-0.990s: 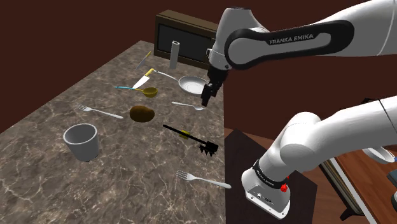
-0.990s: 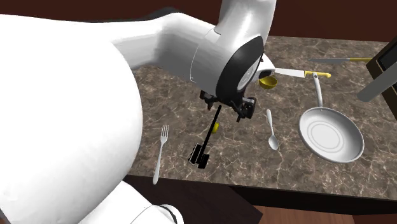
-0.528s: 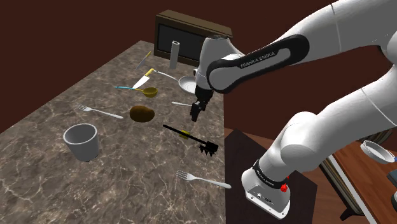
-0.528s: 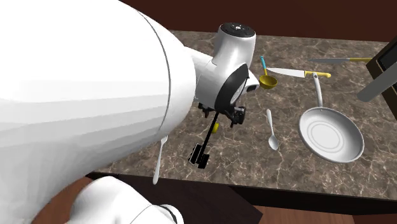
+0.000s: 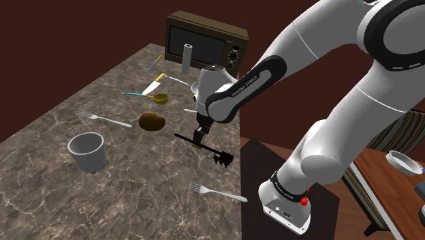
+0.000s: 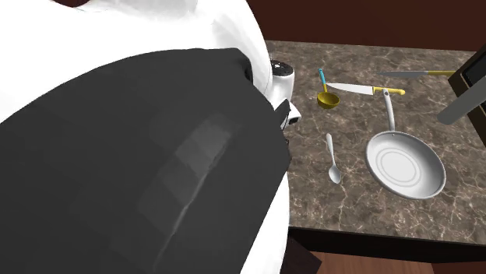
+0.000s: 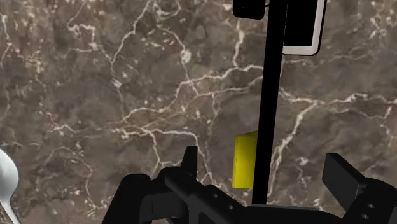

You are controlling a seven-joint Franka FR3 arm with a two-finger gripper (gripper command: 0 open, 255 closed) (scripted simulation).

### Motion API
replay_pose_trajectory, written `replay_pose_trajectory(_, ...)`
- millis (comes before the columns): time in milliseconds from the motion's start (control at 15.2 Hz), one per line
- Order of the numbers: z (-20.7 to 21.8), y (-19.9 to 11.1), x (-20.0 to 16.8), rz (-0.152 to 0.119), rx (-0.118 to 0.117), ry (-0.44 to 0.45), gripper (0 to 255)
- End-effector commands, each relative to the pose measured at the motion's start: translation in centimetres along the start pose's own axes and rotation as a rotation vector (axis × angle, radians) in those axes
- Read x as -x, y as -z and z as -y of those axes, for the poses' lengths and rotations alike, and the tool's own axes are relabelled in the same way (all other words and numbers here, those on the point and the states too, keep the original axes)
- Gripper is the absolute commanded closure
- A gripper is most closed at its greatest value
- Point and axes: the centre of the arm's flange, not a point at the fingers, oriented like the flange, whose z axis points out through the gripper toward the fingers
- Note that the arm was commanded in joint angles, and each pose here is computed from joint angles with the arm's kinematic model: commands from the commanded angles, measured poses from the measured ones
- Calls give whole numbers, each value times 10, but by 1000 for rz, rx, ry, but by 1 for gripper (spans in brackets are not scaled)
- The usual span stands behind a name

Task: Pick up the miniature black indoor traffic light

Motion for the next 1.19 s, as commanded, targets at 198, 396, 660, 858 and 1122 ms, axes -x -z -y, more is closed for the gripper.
replay_pose_trajectory(198,1,-32,-6,1,0,4,0)
replay_pose_trajectory(396,1,-45,-7,1,0,4,0)
replay_pose_trajectory(660,2,-46,-7,1,-1,4,255)
replay_pose_trajectory(858,2,-46,-7,1,-1,4,255)
replay_pose_trajectory(1122,1,-45,-7,1,0,4,255)
